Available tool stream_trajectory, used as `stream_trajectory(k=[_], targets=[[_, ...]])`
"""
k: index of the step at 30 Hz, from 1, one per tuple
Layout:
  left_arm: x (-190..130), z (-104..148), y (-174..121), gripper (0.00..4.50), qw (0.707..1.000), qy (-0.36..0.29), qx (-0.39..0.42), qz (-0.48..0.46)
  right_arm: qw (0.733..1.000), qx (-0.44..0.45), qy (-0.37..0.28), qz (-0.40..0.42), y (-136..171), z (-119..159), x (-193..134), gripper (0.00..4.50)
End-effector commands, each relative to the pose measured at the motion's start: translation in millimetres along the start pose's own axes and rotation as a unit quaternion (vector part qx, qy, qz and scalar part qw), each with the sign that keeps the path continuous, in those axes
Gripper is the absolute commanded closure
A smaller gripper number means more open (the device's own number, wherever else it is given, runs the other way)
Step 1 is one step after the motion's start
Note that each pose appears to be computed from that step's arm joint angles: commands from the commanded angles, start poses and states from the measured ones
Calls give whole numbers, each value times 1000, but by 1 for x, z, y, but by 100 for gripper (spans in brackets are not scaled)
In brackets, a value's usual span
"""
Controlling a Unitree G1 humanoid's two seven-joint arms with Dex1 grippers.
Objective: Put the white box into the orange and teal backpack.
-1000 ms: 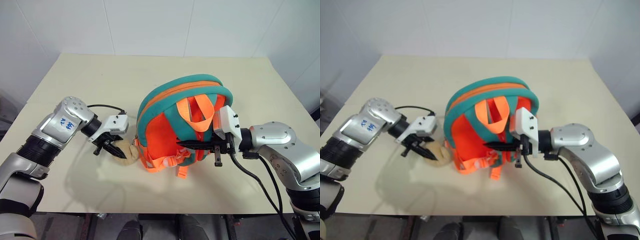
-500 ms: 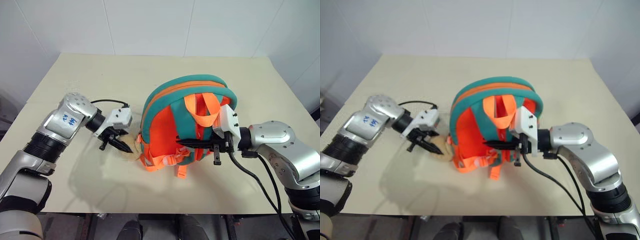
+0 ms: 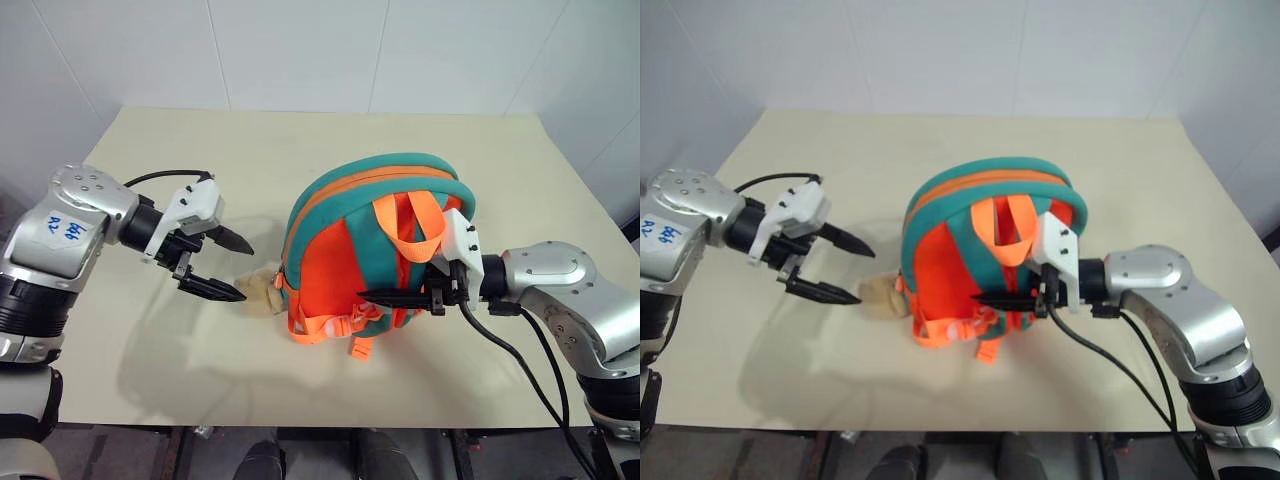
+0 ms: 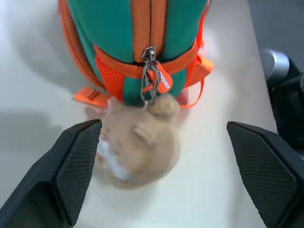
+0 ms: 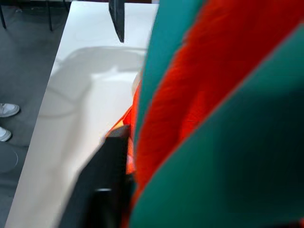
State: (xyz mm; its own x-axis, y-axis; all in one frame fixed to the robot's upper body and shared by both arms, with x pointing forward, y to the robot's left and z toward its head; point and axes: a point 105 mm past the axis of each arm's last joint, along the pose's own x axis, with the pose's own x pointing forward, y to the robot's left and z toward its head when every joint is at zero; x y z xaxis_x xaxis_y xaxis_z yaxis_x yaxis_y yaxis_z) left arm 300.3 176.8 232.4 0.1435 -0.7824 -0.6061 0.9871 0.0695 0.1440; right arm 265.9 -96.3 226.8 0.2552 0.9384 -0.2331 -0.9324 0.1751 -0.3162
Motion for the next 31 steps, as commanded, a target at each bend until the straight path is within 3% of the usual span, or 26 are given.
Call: stream_trajectory(k=[1, 2, 3, 14, 19, 21, 23, 25, 31], targets=[[-22, 4, 6, 0, 998, -16, -2, 55, 1000, -12, -6, -21, -2, 11, -14, 38], [-27, 2, 8, 0, 997, -19, -8, 68, 1000, -10, -4, -25, -2, 12, -18, 5], [-30, 1, 10, 0, 996, -24, -12, 80, 1000, -7, -3, -29, -2, 12, -22, 2], [-61, -18, 17, 0, 984, -64, -45, 158, 991, 31, 95, -92, -4, -11, -84, 2], [-84, -21, 11, 0, 967, -173, -13, 188, 969, 14, 161, -186, -25, -4, -146, 2], [-85, -22, 7, 0, 965, -189, 1, 180, 965, 10, 172, -199, -28, -3, -160, 2], [-85, -21, 6, 0, 964, -201, 2, 176, 963, 10, 172, -206, -28, -2, -170, 2], [-87, -11, 1, 0, 952, -260, 30, 162, 964, -5, 145, -224, -30, 4, -177, 2], [-86, -11, -8, 0, 951, -270, 50, 142, 963, -8, 136, -235, -29, 4, -180, 2]])
